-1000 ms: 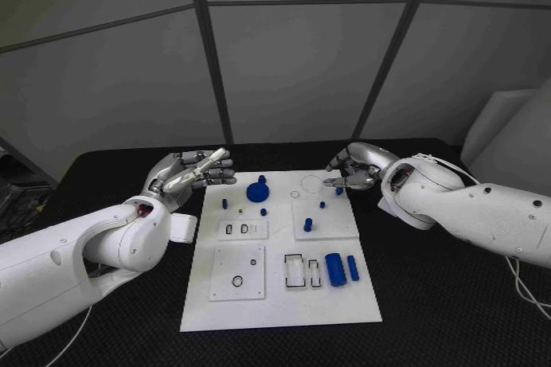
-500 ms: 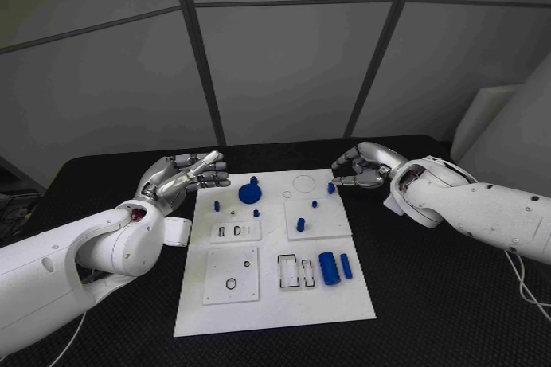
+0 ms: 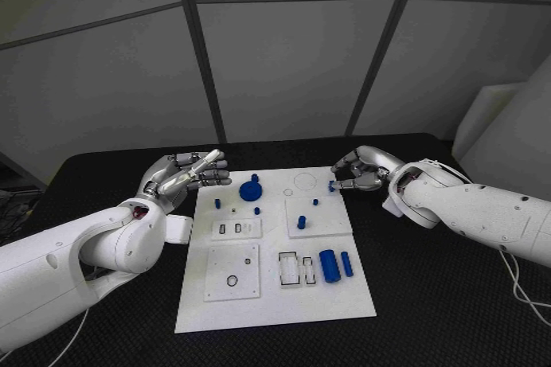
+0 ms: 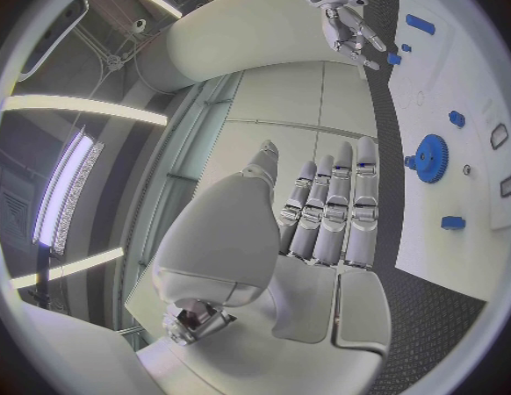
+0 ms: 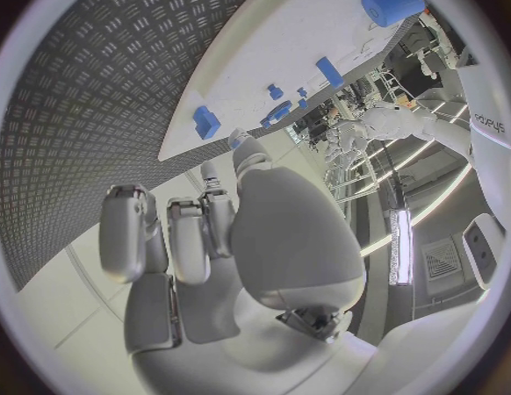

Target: Assemble the parts on the task board

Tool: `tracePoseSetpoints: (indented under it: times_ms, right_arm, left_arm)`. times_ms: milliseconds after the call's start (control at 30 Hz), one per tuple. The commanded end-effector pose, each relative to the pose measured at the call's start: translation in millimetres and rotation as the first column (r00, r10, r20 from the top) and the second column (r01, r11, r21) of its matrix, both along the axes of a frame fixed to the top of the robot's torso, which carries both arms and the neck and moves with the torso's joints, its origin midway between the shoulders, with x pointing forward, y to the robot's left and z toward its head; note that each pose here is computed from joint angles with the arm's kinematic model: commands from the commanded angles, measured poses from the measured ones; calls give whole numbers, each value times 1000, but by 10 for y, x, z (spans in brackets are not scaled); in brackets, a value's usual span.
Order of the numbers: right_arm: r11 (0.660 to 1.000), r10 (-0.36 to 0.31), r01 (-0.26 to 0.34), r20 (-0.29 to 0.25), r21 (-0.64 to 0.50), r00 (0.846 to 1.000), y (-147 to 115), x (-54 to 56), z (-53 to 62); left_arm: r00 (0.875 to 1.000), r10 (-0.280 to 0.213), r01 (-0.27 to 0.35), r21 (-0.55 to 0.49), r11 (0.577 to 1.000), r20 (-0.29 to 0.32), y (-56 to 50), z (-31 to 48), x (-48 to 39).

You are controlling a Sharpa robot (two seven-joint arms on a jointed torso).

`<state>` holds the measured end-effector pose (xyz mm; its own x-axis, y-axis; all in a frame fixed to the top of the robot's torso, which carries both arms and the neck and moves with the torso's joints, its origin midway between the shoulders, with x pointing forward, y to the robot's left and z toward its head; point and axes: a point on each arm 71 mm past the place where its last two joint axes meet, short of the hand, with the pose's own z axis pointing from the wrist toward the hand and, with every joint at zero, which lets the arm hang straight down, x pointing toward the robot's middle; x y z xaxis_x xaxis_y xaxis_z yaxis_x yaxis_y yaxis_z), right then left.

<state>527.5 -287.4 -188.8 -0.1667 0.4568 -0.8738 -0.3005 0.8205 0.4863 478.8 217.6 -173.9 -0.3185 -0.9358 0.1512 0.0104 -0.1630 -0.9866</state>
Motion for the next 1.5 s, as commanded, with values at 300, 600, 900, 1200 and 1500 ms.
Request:
tracePoseSetpoints:
  times_ms: [300, 600, 900, 1200, 1500]
  right_arm:
    - [1000, 28, -27, -30, 10, 999, 36, 18, -65]
    - [1000, 23, -23, -43, 5, 999, 43, 48, -95]
    - [1000, 24, -25, -65, -6, 998, 61, 59, -138]
    - [1000, 18, -20, -75, -15, 997, 60, 65, -162]
    - [1000, 17, -18, -76, -17, 997, 64, 72, -169]
  left_arm:
    - [1000, -12, 13, -4, 1000, 6, -15, 0, 4]
    - [1000, -12, 12, -4, 1000, 5, -16, -4, 5]
    - [1000, -9, 9, -2, 1000, 4, -7, -8, 10]
    - [1000, -8, 8, -1, 1000, 3, -4, -10, 12]
    - [1000, -7, 7, -1, 1000, 2, 0, -11, 13]
